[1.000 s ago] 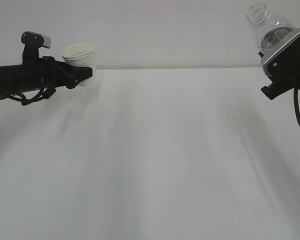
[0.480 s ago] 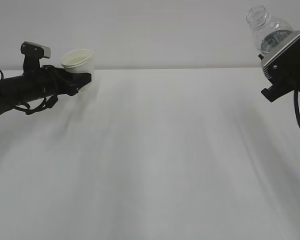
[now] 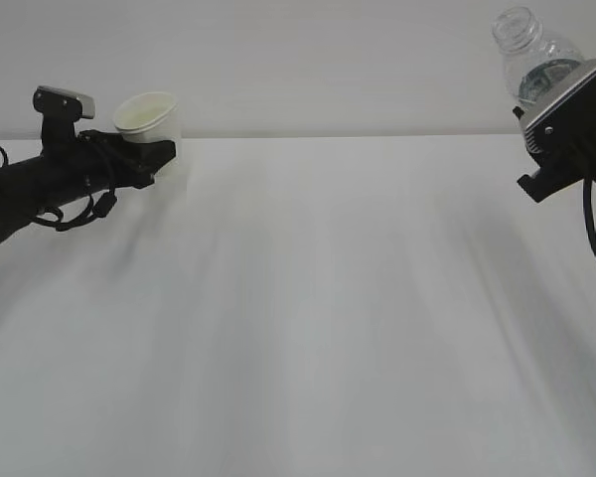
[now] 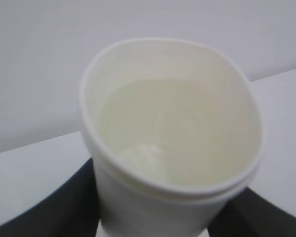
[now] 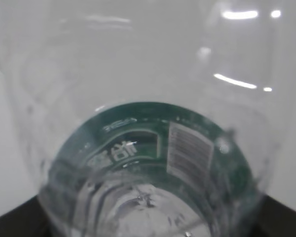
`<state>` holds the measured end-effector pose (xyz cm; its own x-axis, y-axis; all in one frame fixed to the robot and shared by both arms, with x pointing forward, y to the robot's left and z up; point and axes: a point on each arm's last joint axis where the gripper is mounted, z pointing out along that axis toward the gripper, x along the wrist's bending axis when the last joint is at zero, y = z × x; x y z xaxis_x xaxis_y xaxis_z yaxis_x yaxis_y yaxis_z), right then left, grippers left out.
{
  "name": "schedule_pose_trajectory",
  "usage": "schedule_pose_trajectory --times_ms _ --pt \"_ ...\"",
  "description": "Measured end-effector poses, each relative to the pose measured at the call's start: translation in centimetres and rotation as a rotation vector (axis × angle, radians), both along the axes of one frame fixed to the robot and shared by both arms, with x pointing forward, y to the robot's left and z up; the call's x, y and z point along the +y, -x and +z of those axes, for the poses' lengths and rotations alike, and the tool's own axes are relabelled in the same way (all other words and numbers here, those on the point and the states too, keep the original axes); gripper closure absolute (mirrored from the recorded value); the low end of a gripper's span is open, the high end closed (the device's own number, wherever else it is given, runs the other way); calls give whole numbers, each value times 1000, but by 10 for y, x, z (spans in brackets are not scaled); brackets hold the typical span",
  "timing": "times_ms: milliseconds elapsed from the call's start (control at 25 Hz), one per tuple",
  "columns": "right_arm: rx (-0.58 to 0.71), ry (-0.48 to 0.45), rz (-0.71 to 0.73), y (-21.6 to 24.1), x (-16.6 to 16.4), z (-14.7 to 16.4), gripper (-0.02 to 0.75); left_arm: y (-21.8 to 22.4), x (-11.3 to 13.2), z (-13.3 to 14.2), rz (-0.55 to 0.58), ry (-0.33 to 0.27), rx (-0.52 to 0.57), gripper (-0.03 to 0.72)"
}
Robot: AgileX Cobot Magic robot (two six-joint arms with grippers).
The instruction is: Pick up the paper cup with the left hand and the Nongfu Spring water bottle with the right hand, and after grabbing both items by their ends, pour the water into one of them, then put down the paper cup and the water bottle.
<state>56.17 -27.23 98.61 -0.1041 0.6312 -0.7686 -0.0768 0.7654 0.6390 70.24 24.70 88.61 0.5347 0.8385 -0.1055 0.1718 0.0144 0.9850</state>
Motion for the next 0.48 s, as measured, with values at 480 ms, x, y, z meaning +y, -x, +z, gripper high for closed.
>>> schedule_pose_trajectory --times_ms 480 --pt "2 -17 -1 0 0 0 265 37 18 -31 223 34 -50 271"
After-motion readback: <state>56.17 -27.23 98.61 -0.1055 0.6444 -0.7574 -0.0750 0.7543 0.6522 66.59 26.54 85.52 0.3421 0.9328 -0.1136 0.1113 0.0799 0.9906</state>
